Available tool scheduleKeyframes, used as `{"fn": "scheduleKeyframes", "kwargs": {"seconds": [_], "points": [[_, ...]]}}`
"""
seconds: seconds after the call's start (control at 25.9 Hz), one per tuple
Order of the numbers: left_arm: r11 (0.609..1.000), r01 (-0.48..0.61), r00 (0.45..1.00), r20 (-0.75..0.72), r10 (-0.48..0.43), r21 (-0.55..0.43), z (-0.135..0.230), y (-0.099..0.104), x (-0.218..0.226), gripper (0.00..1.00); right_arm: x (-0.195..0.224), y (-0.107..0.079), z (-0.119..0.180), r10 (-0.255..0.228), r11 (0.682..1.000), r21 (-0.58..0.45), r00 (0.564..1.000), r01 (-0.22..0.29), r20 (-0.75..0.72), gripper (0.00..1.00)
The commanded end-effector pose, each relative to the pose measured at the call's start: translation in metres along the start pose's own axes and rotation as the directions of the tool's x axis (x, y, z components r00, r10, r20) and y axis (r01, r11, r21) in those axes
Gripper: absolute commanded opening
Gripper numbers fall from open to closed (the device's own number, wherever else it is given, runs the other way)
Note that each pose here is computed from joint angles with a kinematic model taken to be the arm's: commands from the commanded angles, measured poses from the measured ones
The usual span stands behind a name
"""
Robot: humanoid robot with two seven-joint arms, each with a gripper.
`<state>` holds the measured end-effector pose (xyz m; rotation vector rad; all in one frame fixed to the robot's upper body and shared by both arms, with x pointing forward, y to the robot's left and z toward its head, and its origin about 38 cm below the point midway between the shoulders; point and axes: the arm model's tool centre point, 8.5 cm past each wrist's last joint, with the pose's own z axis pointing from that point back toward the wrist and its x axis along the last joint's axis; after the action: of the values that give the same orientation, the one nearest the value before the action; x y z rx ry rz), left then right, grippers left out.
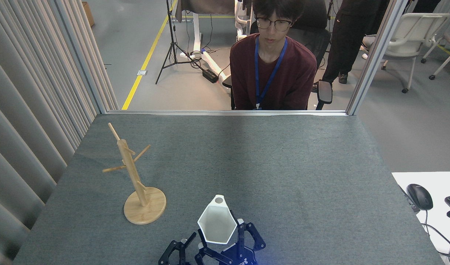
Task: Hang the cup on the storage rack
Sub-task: 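Carry the cup with the right gripper toward the left gripper, then grasp the cup with the left gripper and release the right gripper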
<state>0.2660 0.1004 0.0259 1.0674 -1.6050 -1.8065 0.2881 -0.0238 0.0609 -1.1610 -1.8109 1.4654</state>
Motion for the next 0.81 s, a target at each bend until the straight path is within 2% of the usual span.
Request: {"fn": "scheduleKeyframes", "kwargs": {"seconds": [0.0, 0.31, 0.77], "points": [[1.000, 0.005, 1.000, 0.011, -0.005, 0.004, -0.005, 0.005, 0.004, 0.99, 0.010, -0.002, -0.001, 0.002, 1.000, -0.006, 1.000, -0.002, 0.016, 0.48], [1.000, 0.002, 1.000, 0.007, -0.002, -0.001, -0.005, 0.003, 0.003, 0.99, 0.028, -0.001, 0.008, 0.007, 1.000, 0.002, 0.998, -0.007, 0.064, 0.49], [1.000, -0.001, 1.000, 0.001, 0.001, -0.001, -0.004, 0.002, 0.001, 0.99, 0.023, 0.003, 0.022, 0.008, 1.000, 0.005, 0.999, -0.008, 0.051, 0.50]]}}
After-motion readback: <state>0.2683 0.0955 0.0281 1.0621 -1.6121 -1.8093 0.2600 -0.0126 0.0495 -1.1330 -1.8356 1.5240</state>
